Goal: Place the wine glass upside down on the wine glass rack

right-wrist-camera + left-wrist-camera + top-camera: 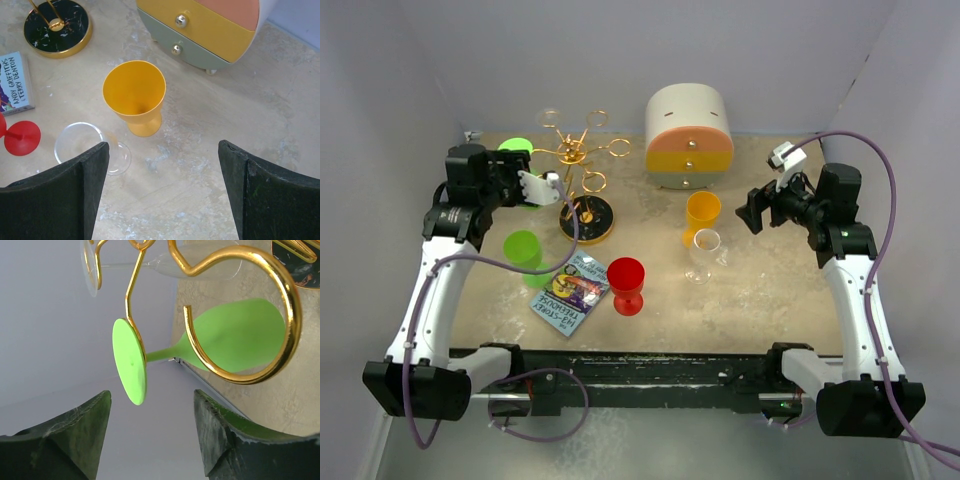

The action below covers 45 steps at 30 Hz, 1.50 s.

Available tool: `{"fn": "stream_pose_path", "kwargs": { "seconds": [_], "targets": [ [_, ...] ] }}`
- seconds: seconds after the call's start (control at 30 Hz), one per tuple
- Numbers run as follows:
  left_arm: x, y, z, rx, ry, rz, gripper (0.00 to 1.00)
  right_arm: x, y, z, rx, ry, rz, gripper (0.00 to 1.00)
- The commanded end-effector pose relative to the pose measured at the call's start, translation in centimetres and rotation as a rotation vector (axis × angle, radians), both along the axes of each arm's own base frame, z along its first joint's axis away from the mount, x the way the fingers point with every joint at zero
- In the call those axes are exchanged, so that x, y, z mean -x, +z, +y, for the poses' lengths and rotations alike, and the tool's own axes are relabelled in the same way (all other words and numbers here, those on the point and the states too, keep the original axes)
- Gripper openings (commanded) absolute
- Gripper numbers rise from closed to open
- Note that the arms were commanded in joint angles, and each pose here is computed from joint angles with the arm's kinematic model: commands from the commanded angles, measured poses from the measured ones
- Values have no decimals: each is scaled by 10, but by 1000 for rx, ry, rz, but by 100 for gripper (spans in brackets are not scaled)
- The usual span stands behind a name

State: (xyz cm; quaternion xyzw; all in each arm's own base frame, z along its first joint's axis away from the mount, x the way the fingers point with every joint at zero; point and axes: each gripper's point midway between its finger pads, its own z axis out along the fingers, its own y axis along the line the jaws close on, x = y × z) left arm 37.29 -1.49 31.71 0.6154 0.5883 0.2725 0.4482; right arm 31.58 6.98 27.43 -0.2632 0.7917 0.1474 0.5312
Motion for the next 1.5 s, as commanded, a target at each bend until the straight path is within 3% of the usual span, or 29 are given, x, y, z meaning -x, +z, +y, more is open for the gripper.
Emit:
{"fn": "stream_pose_path", "kwargs": {
  "seconds": [0.0, 0.07, 0.2, 0.5, 0.8, 1.0, 1.3, 1.47],
  "targets": [
    [7, 8, 1, 32, 25, -25, 72, -3, 0, -4, 20, -10, -12, 92],
    [8, 11, 2, 38, 35, -36, 76, -2, 0, -5, 21, -10, -14, 92],
    [12, 21, 2, 60, 38, -65, 99, -3, -1, -5, 25, -14, -13, 92],
    [24, 29, 6, 91, 72, -56, 99, -3, -1, -8, 48, -15, -18, 92],
    [53, 35, 8, 115, 95, 24, 99, 7, -20, 15, 105, 115, 97, 82],
    [68, 49, -1, 217, 94, 31, 99, 16, -27, 41, 174, 195, 132, 79],
    [69, 51, 1, 248, 120, 23, 99, 18, -42, 53, 245, 220, 227, 64],
    [68, 50, 1, 250, 122, 24, 99, 22, -55, 64, 260, 239, 262, 61]
  ]
}}
